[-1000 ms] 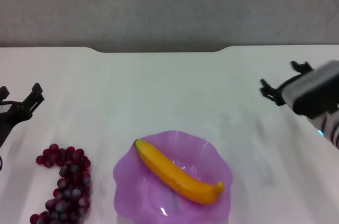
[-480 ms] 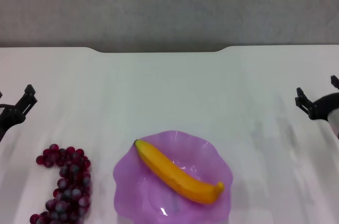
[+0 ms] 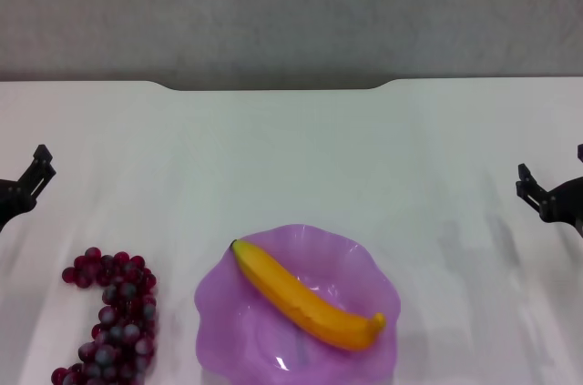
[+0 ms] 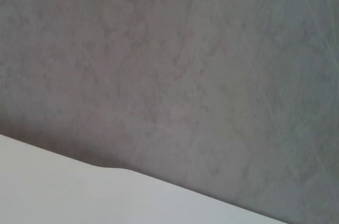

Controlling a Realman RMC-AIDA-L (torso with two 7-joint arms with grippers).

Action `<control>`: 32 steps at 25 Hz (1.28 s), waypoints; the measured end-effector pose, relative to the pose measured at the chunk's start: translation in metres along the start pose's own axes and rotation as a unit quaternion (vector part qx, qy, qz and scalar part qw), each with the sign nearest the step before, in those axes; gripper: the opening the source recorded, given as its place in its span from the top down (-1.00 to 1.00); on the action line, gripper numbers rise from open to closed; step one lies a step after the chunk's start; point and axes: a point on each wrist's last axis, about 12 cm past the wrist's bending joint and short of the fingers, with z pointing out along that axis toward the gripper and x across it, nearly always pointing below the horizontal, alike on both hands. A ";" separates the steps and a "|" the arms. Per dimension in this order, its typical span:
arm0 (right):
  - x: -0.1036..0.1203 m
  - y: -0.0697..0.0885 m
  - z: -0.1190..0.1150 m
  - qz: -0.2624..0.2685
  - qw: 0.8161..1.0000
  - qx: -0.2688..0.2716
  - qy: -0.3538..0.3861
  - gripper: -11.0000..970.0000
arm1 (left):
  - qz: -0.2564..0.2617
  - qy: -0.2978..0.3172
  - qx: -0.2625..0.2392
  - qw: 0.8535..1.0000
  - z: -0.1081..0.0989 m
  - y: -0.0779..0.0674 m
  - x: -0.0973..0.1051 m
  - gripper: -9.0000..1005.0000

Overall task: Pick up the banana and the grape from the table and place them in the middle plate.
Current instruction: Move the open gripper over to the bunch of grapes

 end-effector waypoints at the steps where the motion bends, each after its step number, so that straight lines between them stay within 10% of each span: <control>1: 0.000 0.000 0.000 0.000 1.000 -0.002 0.000 -0.83 | 0.000 0.000 0.000 1.000 0.000 0.000 0.000 -0.77; 17: 0.007 -0.002 0.002 -0.008 0.999 -0.007 0.032 -0.83 | -0.024 0.016 0.037 0.999 0.005 -0.020 -0.015 -0.77; 32: 0.006 -0.002 0.003 -0.009 0.999 -0.008 0.030 -0.83 | 0.090 0.248 -0.057 0.963 0.010 -0.056 -0.074 -0.77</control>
